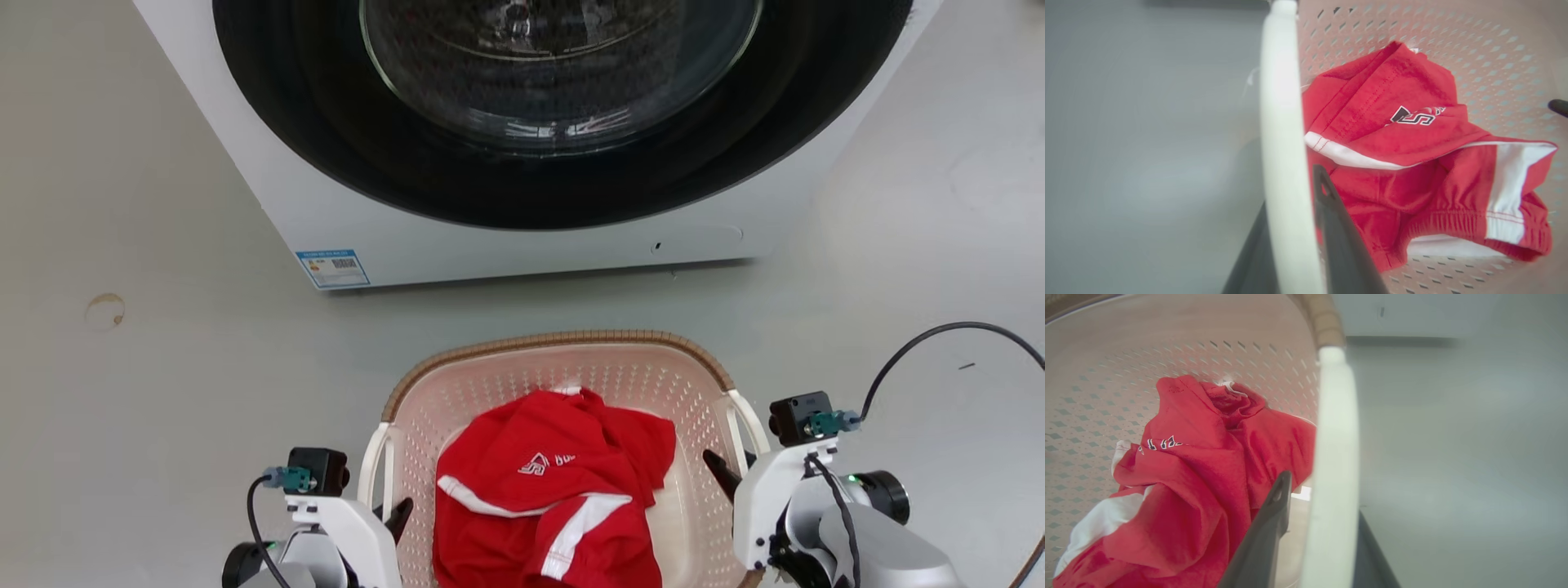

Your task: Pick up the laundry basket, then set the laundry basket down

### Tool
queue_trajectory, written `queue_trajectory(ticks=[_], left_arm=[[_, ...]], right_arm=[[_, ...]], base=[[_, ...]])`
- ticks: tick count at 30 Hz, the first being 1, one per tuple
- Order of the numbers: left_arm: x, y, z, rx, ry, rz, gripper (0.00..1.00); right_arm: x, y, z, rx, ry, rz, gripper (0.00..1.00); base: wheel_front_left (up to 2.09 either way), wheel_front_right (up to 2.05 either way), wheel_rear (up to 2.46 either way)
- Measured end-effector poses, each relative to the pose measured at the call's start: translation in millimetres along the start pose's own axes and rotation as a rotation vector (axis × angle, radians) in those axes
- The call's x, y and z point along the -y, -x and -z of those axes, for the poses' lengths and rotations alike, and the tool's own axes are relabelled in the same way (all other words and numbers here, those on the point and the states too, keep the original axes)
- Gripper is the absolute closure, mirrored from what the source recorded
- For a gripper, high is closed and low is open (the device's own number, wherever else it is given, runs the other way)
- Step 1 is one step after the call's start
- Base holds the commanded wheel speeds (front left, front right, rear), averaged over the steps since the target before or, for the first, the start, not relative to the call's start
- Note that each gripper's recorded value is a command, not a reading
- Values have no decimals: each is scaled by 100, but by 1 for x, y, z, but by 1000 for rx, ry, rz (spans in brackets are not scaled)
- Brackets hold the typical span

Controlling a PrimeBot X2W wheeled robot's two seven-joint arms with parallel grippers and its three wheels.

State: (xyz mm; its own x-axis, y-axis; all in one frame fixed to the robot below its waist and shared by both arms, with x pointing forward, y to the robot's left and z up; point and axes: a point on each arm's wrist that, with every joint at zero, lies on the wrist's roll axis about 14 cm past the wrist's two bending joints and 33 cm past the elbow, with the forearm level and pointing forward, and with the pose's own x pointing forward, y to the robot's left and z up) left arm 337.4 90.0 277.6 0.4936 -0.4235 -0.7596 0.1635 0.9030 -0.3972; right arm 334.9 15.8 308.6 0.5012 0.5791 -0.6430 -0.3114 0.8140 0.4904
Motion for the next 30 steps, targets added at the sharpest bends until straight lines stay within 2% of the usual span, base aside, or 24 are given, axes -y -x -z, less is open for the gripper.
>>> queue_trajectory(ticks=[16,30], left_arm=[[18,40,23,-3,-4,21,100],[22,42,24,-5,-15,32,100]], right_arm=[[-26,37,13,32,39,-4,100],[-26,41,15,32,28,2,100]], base=[[0,0,0],[0,0,0]])
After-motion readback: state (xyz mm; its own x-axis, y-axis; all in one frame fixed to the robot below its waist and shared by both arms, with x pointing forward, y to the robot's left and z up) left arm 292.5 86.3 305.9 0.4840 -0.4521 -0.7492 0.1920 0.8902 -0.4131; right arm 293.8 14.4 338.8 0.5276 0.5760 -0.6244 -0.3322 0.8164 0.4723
